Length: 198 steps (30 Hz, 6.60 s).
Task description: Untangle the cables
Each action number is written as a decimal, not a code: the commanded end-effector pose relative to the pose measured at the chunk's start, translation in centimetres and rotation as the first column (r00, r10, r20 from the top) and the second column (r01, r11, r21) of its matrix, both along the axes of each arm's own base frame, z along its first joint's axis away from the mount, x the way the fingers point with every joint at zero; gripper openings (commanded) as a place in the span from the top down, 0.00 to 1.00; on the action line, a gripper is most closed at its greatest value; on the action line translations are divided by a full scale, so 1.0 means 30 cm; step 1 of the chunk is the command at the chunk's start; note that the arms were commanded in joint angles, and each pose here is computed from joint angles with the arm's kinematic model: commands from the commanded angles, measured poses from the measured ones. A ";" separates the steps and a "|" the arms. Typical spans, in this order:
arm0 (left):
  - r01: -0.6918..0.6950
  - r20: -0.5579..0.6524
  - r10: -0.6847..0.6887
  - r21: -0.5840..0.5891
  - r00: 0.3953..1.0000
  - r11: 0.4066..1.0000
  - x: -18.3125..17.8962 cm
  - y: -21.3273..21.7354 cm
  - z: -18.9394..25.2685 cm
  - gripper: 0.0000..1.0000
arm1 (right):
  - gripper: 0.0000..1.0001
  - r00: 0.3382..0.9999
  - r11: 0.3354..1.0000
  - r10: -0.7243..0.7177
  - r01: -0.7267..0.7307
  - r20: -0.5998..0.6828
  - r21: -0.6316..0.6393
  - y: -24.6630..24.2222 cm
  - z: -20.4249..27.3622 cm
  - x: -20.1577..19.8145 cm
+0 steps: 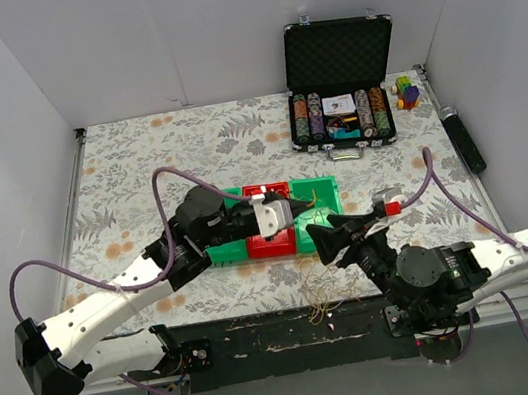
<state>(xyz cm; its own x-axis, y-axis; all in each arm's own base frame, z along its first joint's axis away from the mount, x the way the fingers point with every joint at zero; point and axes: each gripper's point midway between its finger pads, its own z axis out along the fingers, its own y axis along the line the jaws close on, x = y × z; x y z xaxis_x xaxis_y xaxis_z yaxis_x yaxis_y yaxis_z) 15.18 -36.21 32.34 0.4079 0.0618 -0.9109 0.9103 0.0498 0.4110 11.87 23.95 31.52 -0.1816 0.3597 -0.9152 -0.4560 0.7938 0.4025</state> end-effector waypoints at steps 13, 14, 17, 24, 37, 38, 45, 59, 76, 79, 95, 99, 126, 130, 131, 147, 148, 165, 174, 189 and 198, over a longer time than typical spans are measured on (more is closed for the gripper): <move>-0.118 0.044 0.137 -0.303 0.990 0.946 0.006 0.112 0.569 1.00 | 0.26 0.958 0.933 0.283 -0.260 0.058 -0.250 0.032 -0.013 -0.356; -0.105 0.029 0.117 -0.273 0.993 0.956 -0.005 0.107 0.544 1.00 | 0.26 0.963 0.941 0.261 -0.238 0.070 -0.240 0.022 -0.001 -0.342; -0.065 0.024 0.074 -0.267 0.997 0.961 -0.034 0.107 0.554 1.00 | 0.27 0.973 0.962 0.219 -0.203 0.071 -0.184 -0.012 0.013 -0.306; -0.016 0.018 0.022 -0.266 1.000 0.964 -0.066 0.103 0.584 1.00 | 0.24 0.974 0.963 0.217 -0.202 0.069 -0.179 -0.010 0.041 -0.307; 0.009 0.027 -0.002 -0.253 1.000 0.967 -0.075 0.093 0.575 1.00 | 0.14 0.899 0.889 0.418 -0.375 0.133 -0.261 0.096 0.063 -0.391; 0.013 0.029 -0.006 -0.254 1.000 0.967 -0.080 0.095 0.576 1.00 | 0.14 0.863 0.883 0.464 -0.431 0.198 -0.188 0.108 0.122 -0.386; 0.008 0.043 0.002 -0.245 0.999 0.970 -0.082 0.108 0.575 1.00 | 0.13 0.849 0.877 0.467 -0.409 0.248 -0.252 0.120 0.139 -0.328; 0.057 0.033 -0.050 -0.291 0.998 0.955 -0.129 0.127 0.678 1.00 | 0.36 0.915 0.915 0.360 -0.308 0.182 -0.262 0.184 -0.062 -0.105; 0.117 0.031 -0.114 -0.393 0.993 0.912 -0.199 0.178 0.876 1.00 | 0.70 0.905 0.887 0.422 -0.398 0.056 -0.235 0.290 -0.266 -0.032; 0.114 0.070 -0.092 -0.441 0.993 0.890 -0.203 0.203 0.958 1.00 | 0.72 0.901 0.879 0.433 -0.426 -0.014 -0.216 0.273 -0.360 -0.052; 0.156 0.268 0.007 -0.584 0.963 0.796 -0.245 0.312 1.286 1.00 | 0.87 0.867 0.859 0.440 -0.483 -0.233 -0.174 0.168 -0.601 -0.151; 0.173 0.301 0.018 -0.593 0.953 0.787 -0.254 0.322 1.309 1.00 | 0.99 0.882 0.870 0.412 -0.455 -0.228 -0.190 0.138 -0.582 -0.151; 0.425 0.520 0.850 -0.791 0.090 0.439 -0.384 0.646 1.716 1.00 | 0.99 0.825 0.889 0.082 -0.315 -0.560 -0.333 -0.143 -0.972 -0.281; 0.468 0.464 0.886 -0.784 0.005 0.408 -0.415 0.669 1.759 1.00 | 0.99 0.826 0.885 0.043 -0.293 -0.562 -0.363 -0.156 -0.976 -0.282; 0.467 0.466 0.885 -0.783 0.002 0.411 -0.419 0.674 1.756 1.00 | 0.99 0.828 0.883 0.038 -0.290 -0.560 -0.369 -0.154 -0.971 -0.283; 0.380 0.595 0.798 -0.763 0.094 0.523 -0.370 0.613 1.646 1.00 | 0.73 0.870 0.850 0.163 -0.363 -0.465 -0.382 -0.062 -0.799 -0.350; 0.368 0.617 0.779 -0.755 0.114 0.543 -0.360 0.597 1.617 1.00 | 0.64 0.879 0.847 0.189 -0.371 -0.437 -0.380 -0.041 -0.755 -0.356; 0.314 0.770 0.581 -0.638 0.264 0.703 -0.263 0.389 1.341 1.00 | 0.13 0.884 0.839 0.466 -0.454 -0.034 -0.301 0.141 -0.154 -0.414; 0.311 0.773 0.575 -0.634 0.268 0.708 -0.255 0.377 1.335 1.00 | 0.12 0.825 0.835 0.539 -0.498 0.168 -0.234 0.169 0.047 -0.419; 0.310 0.775 0.572 -0.631 0.268 0.711 -0.244 0.358 1.334 1.00 | 0.19 0.741 0.750 0.652 -0.601 0.159 -0.276 0.278 0.021 -0.468; 0.314 0.777 0.573 -0.630 0.262 0.710 -0.249 0.362 1.338 1.00 | 0.28 0.732 0.732 0.669 -0.618 0.129 -0.289 0.327 -0.013 -0.455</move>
<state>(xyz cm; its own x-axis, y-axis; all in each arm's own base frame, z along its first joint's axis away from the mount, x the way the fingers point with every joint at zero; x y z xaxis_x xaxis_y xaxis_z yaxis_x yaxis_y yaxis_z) 8.44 -26.45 71.50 0.9620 -0.1030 0.2529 -0.1093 0.7033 0.7024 6.26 32.36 29.28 -0.0527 -0.0233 -0.9983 -0.8244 0.5652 0.0303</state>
